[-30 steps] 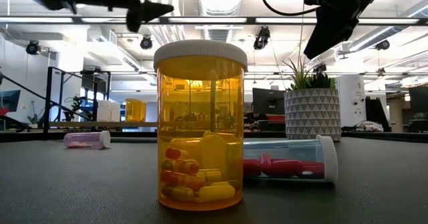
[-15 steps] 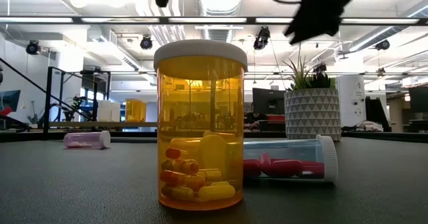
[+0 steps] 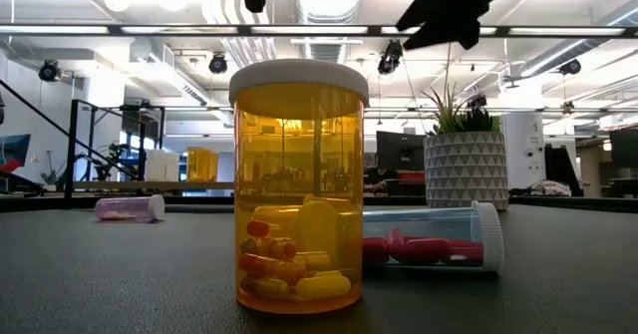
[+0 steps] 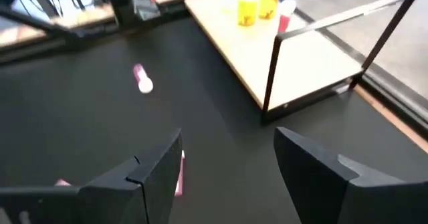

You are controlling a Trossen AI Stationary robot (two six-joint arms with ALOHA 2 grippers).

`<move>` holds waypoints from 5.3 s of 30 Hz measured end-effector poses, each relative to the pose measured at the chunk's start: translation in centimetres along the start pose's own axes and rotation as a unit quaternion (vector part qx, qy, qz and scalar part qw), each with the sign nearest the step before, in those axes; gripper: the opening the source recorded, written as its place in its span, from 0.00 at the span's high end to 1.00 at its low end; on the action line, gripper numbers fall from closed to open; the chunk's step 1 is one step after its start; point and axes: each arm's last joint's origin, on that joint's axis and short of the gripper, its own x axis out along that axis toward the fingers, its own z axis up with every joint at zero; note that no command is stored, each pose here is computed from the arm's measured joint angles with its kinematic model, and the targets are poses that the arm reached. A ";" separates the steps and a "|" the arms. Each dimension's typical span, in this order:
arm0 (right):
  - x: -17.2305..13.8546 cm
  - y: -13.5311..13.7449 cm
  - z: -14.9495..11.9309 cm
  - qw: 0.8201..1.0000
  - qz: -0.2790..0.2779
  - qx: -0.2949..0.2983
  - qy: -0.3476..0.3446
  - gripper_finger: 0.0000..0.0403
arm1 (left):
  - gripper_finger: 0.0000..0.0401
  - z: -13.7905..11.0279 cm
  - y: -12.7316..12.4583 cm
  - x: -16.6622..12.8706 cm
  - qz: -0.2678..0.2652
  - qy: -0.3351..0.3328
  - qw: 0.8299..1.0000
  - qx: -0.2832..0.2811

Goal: Pick and place medicine bottles onto shelf by color
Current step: Put the top right pink pill bottle on the shelf

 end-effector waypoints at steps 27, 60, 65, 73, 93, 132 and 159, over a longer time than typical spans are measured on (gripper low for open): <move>11.4 4.8 -7.5 0.988 0.044 -0.056 0.135 0.43 | 0.45 3.6 -1.5 -5.1 -0.085 0.052 0.995 -0.010; 16.6 5.5 -11.8 0.989 0.040 -0.048 0.137 0.71 | 0.45 3.8 -1.3 -6.2 -0.089 0.046 0.995 -0.011; 15.3 5.3 -10.2 0.990 0.039 -0.037 0.132 0.78 | 0.45 2.6 -0.9 -6.4 -0.081 0.076 0.993 -0.051; 10.5 4.6 -5.0 0.997 0.057 -0.013 0.057 0.74 | 0.45 0.0 0.1 -6.2 -0.042 0.150 0.984 -0.082; 1.5 3.6 0.8 0.980 0.160 0.114 -0.041 0.75 | 0.45 -3.4 -1.0 -2.6 -0.060 0.229 0.970 0.047; 2.2 6.8 8.5 0.988 0.090 -0.103 0.070 0.75 | 0.45 -3.6 -2.8 -0.9 -0.094 0.307 0.937 0.134; 2.0 6.7 8.6 0.987 0.092 -0.109 0.071 0.75 | 0.75 -3.5 -2.8 -0.8 -0.090 0.297 0.941 0.135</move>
